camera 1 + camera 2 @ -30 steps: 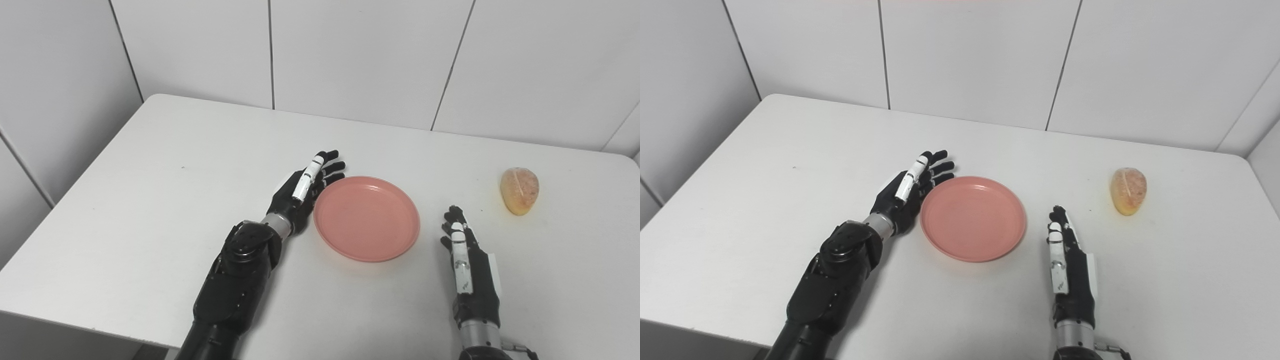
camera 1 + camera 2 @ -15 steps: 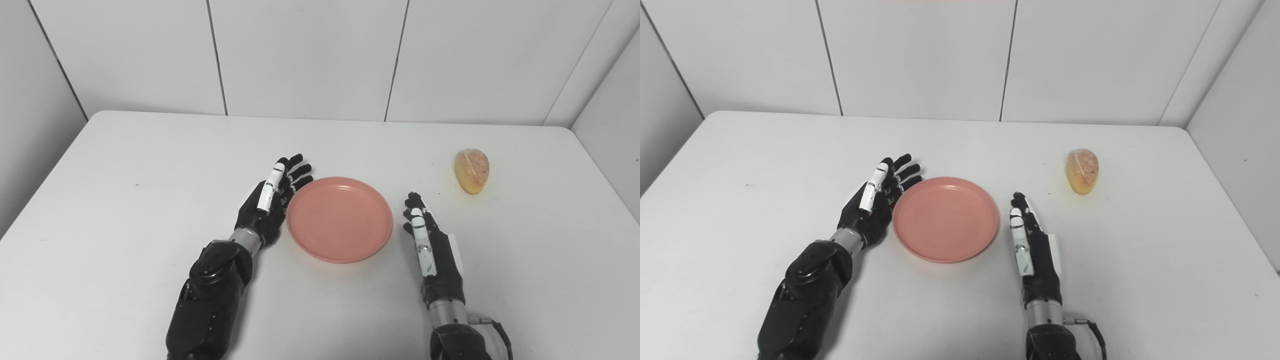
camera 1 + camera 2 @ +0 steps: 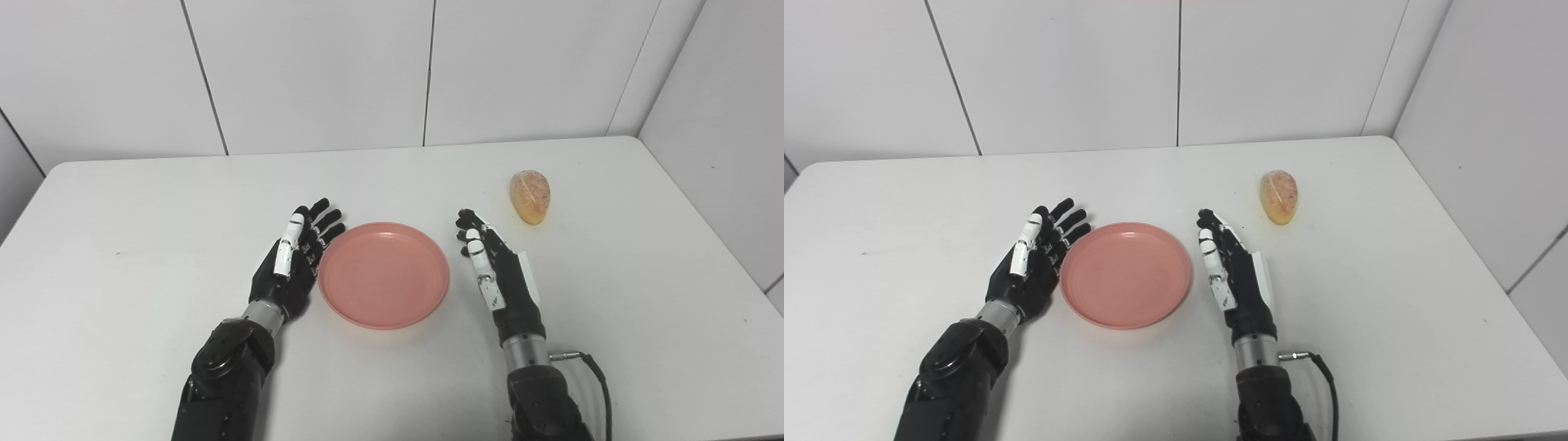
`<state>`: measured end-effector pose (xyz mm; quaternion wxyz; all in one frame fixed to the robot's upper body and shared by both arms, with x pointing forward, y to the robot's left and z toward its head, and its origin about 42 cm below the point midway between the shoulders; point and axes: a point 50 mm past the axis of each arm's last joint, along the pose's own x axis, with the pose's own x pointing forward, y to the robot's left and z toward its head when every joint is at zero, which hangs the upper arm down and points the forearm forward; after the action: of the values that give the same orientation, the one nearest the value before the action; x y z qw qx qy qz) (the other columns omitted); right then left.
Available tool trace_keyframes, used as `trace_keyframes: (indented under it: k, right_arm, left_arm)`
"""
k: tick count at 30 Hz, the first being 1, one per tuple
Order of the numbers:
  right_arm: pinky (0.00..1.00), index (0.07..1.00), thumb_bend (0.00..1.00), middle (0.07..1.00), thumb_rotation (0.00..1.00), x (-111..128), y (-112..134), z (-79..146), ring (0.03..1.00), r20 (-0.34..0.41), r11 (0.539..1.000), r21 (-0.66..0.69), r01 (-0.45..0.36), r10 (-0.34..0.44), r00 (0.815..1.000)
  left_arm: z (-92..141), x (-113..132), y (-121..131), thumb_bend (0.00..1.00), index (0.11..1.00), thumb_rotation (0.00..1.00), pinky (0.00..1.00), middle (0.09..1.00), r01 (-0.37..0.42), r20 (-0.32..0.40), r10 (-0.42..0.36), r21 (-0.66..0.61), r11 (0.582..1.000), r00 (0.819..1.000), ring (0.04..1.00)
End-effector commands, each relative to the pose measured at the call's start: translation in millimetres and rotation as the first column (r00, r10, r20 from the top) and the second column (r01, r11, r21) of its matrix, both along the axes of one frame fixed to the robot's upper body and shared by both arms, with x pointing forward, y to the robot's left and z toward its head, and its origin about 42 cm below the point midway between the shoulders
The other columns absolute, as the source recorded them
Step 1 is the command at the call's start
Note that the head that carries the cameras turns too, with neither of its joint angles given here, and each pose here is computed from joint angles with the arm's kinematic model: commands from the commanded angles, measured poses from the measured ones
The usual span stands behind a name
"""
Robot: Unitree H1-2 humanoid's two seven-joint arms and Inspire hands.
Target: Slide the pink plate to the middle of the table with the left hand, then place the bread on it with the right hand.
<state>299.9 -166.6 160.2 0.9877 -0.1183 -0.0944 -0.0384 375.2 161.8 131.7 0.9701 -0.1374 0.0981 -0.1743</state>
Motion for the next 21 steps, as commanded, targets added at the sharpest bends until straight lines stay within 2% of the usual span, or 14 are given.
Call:
trace_keyframes:
  k: [1,6,12,15,21]
  right_arm:
    - [0.74,0.802,0.31,0.807,1.00,9,-1,32,0.794,0.172,0.999,-0.039,0.014,-0.007,0.985]
    - [0.74,0.795,0.37,0.807,1.00,20,-10,46,0.806,0.199,0.992,-0.105,0.072,-0.050,0.979]
    - [0.74,0.804,0.39,0.813,0.91,33,-20,75,0.805,0.278,0.963,-0.228,0.140,-0.074,0.958]
    - [0.70,0.797,0.42,0.802,0.80,41,-25,90,0.784,0.306,0.948,-0.261,0.182,-0.097,0.947]
    - [0.68,0.832,0.54,0.821,0.74,63,-37,106,0.777,0.298,0.871,-0.394,0.294,-0.181,0.937]
  left_arm:
    - [-15,-8,4,0.34,0.911,1.00,0.93,0.916,-0.001,-0.072,0.002,0.014,1.000,0.997,0.915]
    - [-15,-8,7,0.34,0.900,1.00,0.91,0.905,-0.012,-0.073,0.012,0.010,1.000,0.997,0.903]
    - [-15,-8,9,0.34,0.907,1.00,0.92,0.910,-0.007,-0.074,0.007,0.002,1.000,0.997,0.907]
    - [-15,-8,9,0.34,0.907,1.00,0.92,0.910,-0.006,-0.074,0.006,0.001,1.000,0.997,0.907]
    - [-16,-9,10,0.33,0.903,1.00,0.92,0.909,-0.010,-0.070,0.010,0.007,1.000,0.997,0.906]
